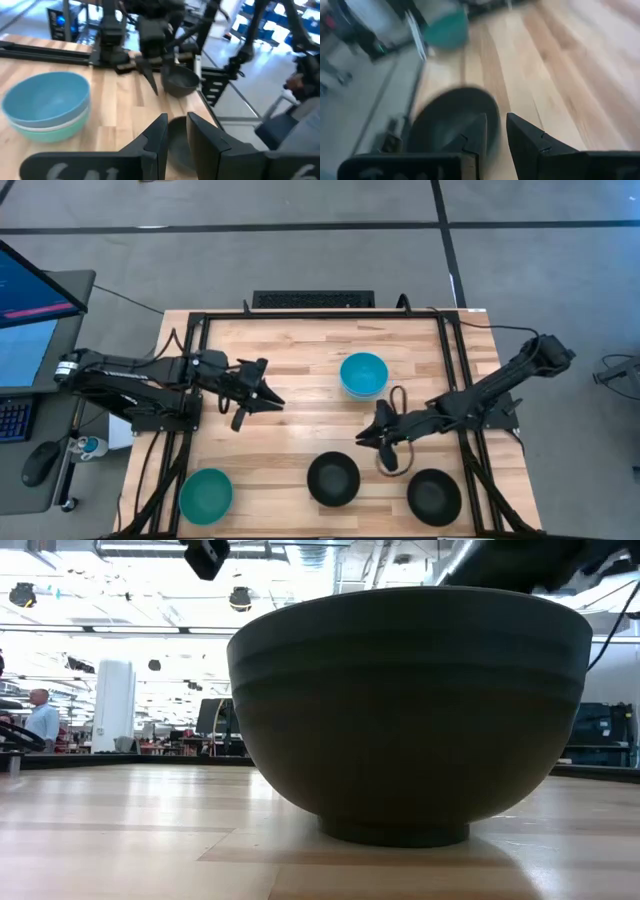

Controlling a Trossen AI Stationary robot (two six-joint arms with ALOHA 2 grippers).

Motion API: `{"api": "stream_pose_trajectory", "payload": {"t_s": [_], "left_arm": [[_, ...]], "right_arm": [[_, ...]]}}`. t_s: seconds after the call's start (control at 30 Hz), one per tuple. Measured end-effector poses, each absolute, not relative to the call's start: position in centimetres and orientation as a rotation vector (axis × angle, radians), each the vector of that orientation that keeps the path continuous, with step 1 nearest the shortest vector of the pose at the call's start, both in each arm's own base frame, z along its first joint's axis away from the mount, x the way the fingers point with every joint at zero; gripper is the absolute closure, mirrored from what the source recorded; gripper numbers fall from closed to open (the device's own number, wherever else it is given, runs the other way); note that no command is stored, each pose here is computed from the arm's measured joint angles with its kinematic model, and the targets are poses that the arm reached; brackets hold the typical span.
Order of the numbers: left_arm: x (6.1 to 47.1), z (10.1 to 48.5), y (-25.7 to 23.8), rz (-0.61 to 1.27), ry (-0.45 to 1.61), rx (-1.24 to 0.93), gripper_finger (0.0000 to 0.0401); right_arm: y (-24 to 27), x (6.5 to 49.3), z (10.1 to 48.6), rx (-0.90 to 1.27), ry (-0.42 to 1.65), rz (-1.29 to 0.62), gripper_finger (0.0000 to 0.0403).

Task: Nest bowls inside each other
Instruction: Stack the left black bowl on top of the blue bowl

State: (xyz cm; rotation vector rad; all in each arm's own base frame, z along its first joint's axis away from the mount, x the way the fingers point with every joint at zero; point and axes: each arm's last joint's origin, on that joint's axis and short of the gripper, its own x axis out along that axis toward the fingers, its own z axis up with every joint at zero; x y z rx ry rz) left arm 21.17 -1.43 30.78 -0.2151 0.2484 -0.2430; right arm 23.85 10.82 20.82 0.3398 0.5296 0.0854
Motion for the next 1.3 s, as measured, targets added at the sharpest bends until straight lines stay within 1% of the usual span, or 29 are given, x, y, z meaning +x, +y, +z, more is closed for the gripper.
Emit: {"api": "stream_pose_trajectory", "payload": {"t_s": [0.07,0.13,0.3,0.43,0.6,1.03,1.3], "left_arm": [[21.2,30.8,-1.4,-0.237,0.242,-0.216,0.0341],[21.2,31.1,-1.4,-0.239,0.223,-0.215,0.0341],[21.2,31.9,-1.4,-0.246,0.186,-0.209,0.0341],[21.2,31.9,-1.4,-0.245,0.189,-0.218,0.0340],[21.2,31.9,-1.4,-0.246,0.188,-0.219,0.0340],[21.2,31.9,-1.4,-0.248,0.189,-0.213,0.0340],[21.2,31.9,-1.5,-0.258,0.192,-0.208,0.0340]], "right_arm": [[10.9,24.6,20.1,0.318,0.628,0.081,0.0305],[11.1,25.7,19.8,0.315,0.674,0.084,0.0305],[11.2,28.1,21.0,0.332,0.647,0.124,0.0297],[11.5,28.6,21.2,0.312,0.723,0.130,0.0288],[12.1,29.0,20.1,0.294,0.832,0.106,0.0279],[13.0,31.0,17.8,0.317,0.918,0.143,0.0277],[12.0,31.3,18.2,0.342,0.894,0.117,0.0277]]}}
